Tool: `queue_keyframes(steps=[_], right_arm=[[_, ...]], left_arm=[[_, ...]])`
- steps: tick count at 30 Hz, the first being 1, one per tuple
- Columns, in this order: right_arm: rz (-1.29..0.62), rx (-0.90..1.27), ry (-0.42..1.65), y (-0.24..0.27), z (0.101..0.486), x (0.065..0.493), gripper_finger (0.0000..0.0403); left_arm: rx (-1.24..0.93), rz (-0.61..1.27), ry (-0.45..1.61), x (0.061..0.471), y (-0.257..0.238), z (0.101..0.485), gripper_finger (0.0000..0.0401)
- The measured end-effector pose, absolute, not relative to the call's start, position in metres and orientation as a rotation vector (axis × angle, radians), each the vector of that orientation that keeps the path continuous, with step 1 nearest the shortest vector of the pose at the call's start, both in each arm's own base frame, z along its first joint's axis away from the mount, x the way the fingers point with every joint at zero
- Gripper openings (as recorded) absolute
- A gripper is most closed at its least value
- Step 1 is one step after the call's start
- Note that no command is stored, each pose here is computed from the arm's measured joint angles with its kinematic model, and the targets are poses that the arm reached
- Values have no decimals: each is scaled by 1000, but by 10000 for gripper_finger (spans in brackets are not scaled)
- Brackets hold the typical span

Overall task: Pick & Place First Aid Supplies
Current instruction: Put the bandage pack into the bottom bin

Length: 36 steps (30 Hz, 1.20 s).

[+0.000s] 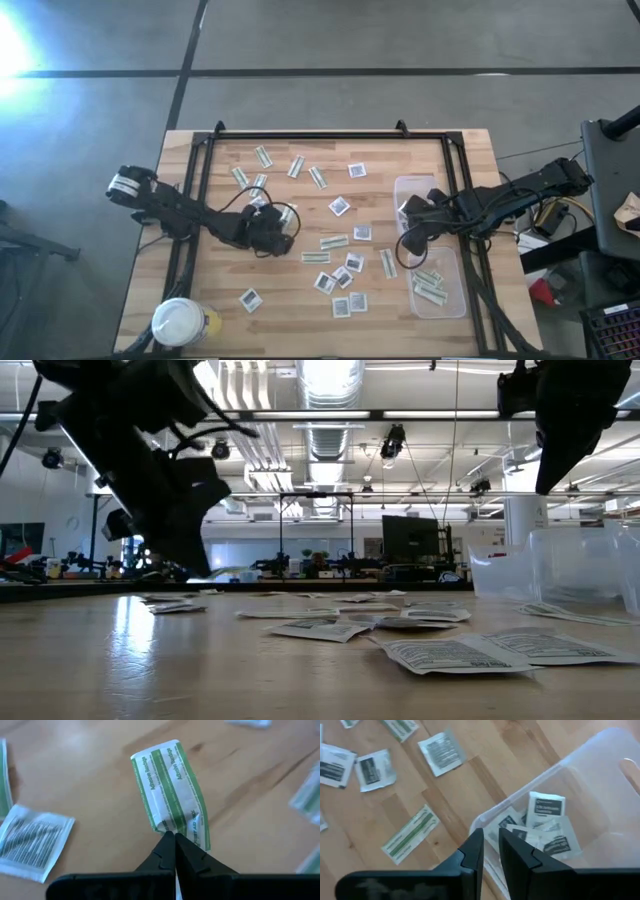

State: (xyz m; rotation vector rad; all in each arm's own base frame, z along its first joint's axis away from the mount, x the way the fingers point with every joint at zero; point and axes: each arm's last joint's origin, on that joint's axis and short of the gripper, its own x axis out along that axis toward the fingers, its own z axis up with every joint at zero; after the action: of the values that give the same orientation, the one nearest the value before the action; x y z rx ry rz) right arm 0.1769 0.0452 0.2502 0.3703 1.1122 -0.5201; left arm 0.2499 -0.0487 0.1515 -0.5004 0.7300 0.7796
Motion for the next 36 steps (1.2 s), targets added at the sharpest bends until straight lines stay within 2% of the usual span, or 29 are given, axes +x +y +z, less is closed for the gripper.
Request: queue_keyframes(steps=[9, 21, 36], right_arm=[[-390, 387, 1014, 65, 255, 183, 52], [-151, 377, 758, 95, 247, 197, 52], [-96, 431, 650, 98, 219, 198, 52]], left_arm=[[-398, 682, 624, 266, -65, 176, 0], [-208, 496, 462, 283, -87, 198, 0], [-177, 501, 453, 283, -90, 198, 0]])
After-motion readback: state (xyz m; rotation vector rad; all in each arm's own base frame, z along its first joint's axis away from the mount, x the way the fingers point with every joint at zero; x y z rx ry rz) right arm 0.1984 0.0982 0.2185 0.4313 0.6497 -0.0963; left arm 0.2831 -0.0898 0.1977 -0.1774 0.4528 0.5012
